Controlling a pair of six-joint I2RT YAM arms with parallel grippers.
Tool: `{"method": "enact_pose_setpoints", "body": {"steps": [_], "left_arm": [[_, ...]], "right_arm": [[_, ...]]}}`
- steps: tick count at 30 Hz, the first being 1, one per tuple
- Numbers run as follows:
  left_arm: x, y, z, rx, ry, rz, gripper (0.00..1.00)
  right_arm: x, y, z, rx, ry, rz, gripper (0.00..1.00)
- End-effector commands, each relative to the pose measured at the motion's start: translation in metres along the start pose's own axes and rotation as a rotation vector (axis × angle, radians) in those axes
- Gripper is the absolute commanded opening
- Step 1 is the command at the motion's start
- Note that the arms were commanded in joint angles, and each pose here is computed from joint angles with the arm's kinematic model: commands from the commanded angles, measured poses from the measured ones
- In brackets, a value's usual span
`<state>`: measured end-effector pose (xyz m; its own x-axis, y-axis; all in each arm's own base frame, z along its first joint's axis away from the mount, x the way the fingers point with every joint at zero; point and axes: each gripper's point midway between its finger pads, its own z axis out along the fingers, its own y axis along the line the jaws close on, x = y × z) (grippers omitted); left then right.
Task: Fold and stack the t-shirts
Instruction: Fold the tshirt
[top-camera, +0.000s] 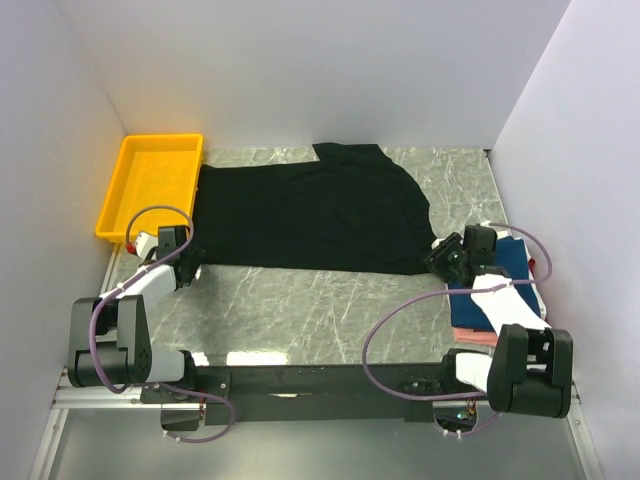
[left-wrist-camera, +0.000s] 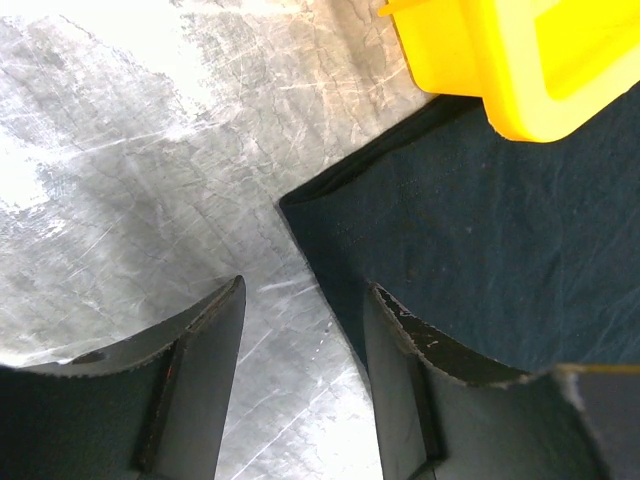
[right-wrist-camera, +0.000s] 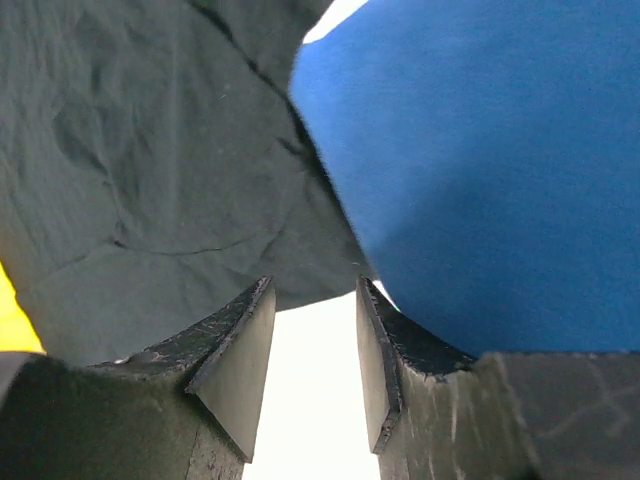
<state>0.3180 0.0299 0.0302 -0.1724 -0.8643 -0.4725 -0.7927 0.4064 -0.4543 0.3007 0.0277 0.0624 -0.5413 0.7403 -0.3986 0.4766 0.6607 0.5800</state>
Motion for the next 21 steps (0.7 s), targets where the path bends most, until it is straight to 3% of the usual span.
{"method": "enact_pose_setpoints", "body": {"steps": [1,14,18,21], "left_arm": [[-0.013,-0.004,0.001,0.001,-0.049,0.009,0.56],[-0.015,-0.011,-0.006,0.04,-0.047,0.012,0.55],[-0.013,-0.012,-0.006,0.049,-0.043,0.011,0.55],[-0.012,-0.011,-0.005,0.049,-0.039,0.007,0.55]], "right_arm": [[-0.013,-0.018,-0.003,0.063,-0.075,0.007,0.45],[-0.043,-0.066,-0.012,0.275,-0.193,0.081,0.44],[-0.05,-0.059,-0.02,0.252,-0.225,0.067,0.44],[-0.042,-0.036,-0.016,0.158,-0.174,0.037,0.44]]}}
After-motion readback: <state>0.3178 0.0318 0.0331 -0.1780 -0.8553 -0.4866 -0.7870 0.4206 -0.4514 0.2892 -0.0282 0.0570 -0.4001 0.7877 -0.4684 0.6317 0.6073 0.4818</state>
